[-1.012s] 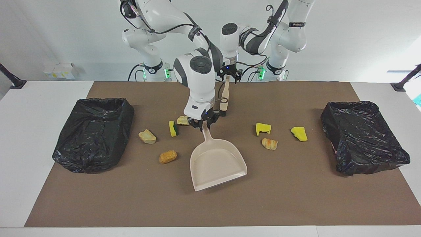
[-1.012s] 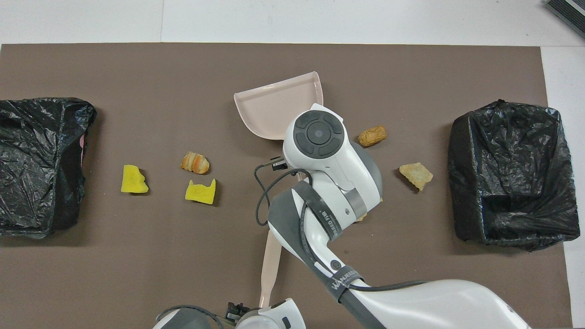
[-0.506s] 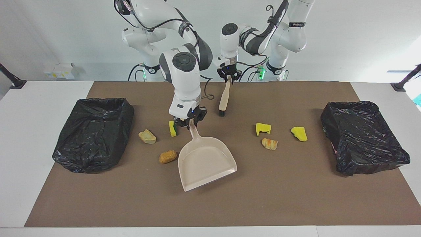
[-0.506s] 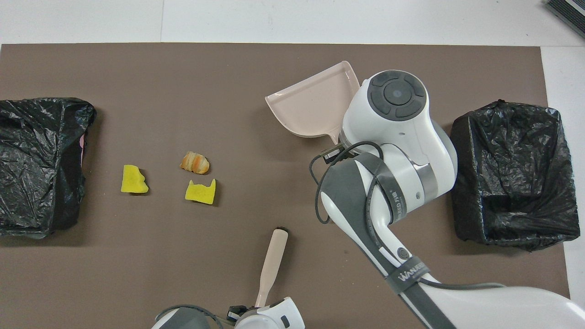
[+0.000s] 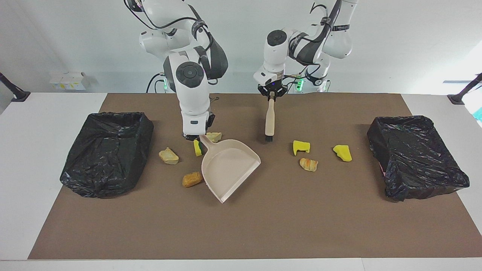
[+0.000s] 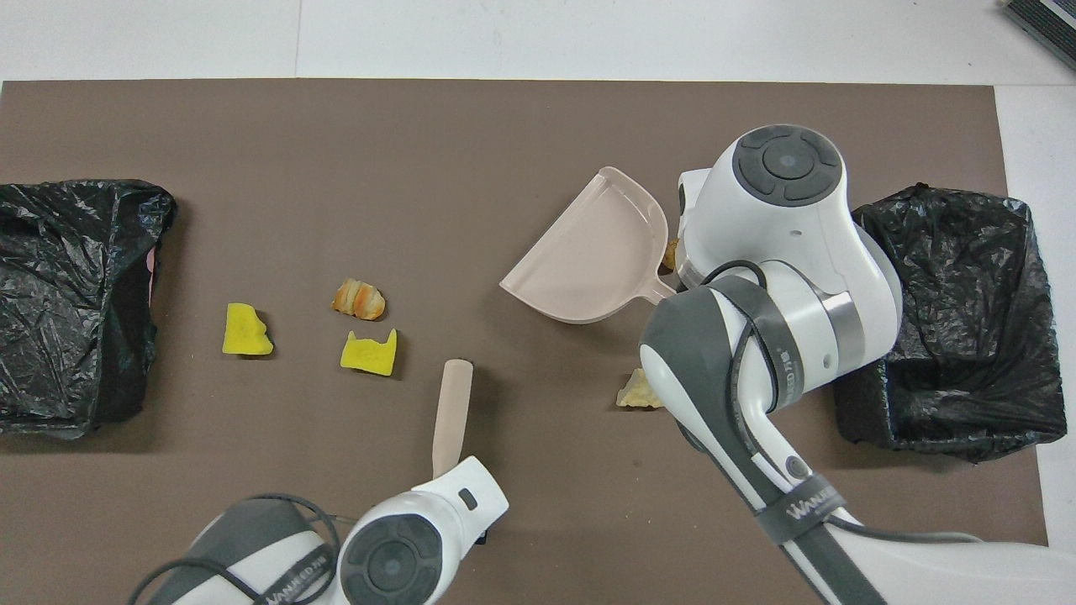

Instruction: Sweep and dump trash in bin

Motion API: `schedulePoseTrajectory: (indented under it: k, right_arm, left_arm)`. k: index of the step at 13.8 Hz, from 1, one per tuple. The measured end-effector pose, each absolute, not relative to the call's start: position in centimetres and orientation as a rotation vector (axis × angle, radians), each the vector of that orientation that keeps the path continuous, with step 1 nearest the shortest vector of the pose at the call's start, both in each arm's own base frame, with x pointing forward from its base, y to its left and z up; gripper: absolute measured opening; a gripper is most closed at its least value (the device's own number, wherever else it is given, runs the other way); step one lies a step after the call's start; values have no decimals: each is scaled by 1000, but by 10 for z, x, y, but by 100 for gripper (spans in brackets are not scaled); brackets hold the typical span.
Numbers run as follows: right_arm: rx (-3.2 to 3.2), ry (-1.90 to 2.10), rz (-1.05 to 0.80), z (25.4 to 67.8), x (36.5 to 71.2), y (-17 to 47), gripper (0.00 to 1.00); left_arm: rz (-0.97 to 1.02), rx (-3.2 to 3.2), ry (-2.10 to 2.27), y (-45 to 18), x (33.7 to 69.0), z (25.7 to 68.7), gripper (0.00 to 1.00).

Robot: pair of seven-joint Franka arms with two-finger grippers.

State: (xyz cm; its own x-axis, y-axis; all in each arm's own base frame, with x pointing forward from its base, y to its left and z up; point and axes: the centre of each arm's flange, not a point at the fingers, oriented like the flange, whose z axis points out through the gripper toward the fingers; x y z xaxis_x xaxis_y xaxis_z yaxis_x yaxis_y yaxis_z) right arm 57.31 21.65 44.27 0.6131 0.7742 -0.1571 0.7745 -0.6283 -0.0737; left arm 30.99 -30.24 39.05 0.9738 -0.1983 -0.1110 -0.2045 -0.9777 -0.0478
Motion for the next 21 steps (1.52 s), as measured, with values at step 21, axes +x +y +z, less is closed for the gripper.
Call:
schedulePoseTrajectory:
  k: [21]
  right_arm:
    - [2190,2045,-260,383,532,251,31]
  left_arm:
    - [313,-2884,-259,-32,466,391,26]
